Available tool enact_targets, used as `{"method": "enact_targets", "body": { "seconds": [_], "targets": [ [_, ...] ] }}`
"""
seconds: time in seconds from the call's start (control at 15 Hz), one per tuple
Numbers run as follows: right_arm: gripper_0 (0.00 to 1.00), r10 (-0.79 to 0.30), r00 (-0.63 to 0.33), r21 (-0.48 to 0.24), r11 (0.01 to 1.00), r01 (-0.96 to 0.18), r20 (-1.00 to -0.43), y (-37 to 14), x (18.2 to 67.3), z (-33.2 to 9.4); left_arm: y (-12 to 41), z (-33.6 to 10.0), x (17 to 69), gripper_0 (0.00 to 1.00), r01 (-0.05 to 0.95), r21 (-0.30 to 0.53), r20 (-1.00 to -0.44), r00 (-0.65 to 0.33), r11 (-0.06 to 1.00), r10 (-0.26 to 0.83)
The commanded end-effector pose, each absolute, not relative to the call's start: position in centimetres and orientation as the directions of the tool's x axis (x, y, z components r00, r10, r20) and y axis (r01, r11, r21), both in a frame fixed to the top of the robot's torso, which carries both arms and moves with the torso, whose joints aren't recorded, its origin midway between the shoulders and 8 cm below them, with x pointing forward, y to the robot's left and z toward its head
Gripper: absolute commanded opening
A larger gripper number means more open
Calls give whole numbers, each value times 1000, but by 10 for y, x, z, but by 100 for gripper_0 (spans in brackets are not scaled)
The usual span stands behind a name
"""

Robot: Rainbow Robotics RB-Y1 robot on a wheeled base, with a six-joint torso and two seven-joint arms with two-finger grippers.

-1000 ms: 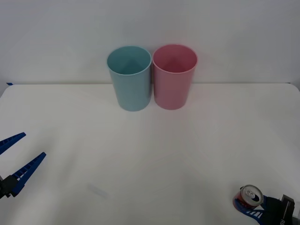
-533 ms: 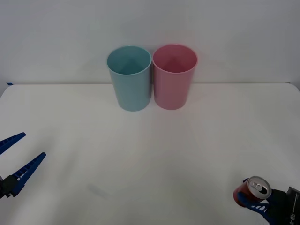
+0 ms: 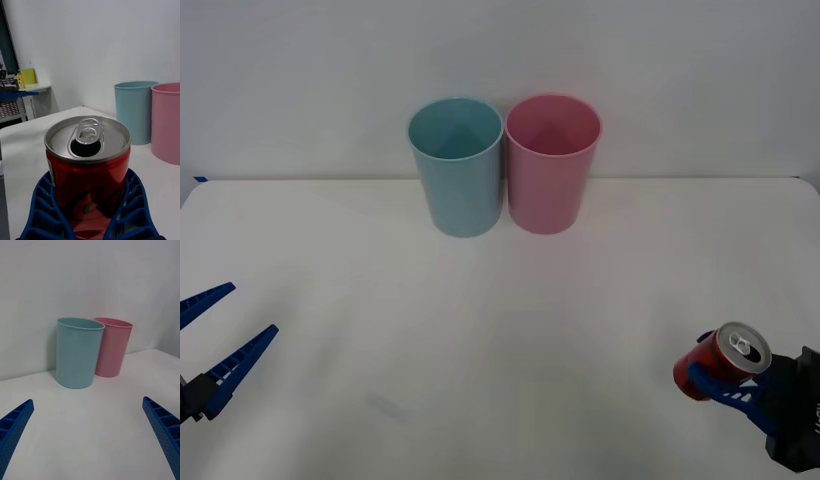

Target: Grasp the object on the table and drop it into the matching bin: aluminum can to the light blue bin, PET bottle to the pink bin.

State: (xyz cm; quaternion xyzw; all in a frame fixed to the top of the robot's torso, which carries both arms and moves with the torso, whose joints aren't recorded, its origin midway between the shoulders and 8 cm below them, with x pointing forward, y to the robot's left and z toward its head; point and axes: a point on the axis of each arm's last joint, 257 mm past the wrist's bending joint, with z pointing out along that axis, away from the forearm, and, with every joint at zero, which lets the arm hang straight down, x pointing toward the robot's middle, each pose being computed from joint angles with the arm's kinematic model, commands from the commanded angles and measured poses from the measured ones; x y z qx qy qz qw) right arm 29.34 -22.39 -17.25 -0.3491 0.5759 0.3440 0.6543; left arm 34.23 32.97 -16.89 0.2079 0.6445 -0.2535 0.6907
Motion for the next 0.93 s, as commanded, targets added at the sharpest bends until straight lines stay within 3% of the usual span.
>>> {"method": "enact_targets", "body": {
  "seconds": [0.07,0.4,0.93],
  "targets": [
    [0,76,105,-49,525,-849,-992,-216,308,-147,330,-169,342,100,618,-39,-996,41,785,-82],
    [0,141,135,-40,532,-846,-981,-187,340,-98,330,-169,342,100,618,-39,-996,41,785,-82],
    [0,137,211,-106,541,-835,-968,-117,410,-51,330,-169,342,100,618,-39,-996,41,785,-82]
  ]
}}
